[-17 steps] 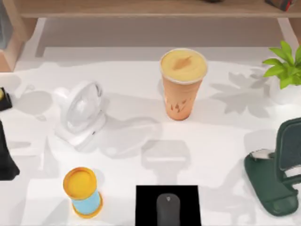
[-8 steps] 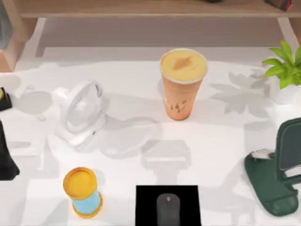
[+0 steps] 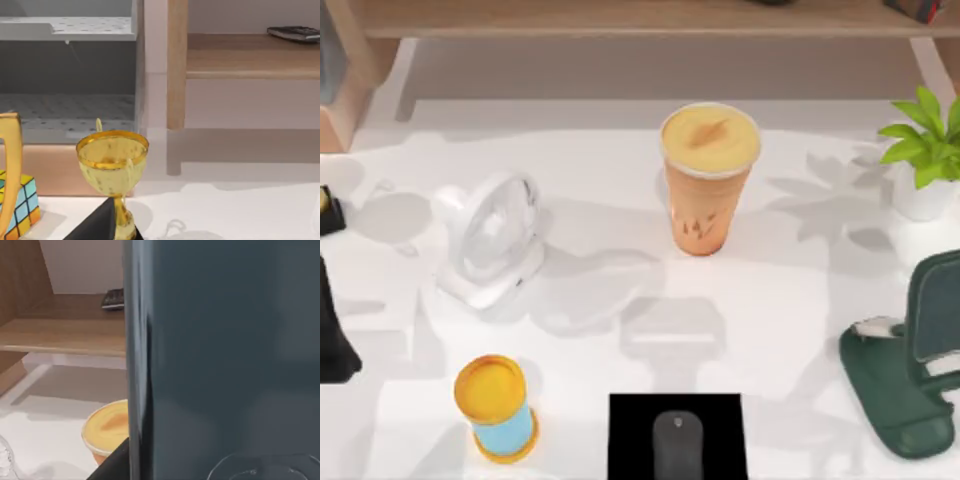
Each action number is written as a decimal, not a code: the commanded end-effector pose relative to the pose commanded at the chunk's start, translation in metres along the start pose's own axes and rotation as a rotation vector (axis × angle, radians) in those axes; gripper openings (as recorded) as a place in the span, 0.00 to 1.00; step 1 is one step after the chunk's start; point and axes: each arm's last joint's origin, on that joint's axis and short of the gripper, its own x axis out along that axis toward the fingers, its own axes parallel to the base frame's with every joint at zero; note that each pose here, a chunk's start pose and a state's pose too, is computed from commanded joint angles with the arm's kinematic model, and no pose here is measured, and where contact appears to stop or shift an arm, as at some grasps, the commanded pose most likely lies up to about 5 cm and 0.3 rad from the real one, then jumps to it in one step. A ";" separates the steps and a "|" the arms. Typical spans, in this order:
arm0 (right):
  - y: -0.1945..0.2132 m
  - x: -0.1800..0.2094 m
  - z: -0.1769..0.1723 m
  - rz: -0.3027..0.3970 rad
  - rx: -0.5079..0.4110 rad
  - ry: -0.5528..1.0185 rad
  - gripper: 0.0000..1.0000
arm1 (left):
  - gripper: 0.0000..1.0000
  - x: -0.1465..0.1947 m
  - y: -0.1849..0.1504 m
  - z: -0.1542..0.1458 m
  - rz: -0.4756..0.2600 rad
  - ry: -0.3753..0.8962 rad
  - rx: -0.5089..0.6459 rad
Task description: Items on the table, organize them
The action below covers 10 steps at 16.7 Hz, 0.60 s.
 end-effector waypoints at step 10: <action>-0.006 0.043 -0.077 -0.114 -0.109 0.336 0.00 | 1.00 0.000 0.000 0.000 0.000 0.000 0.000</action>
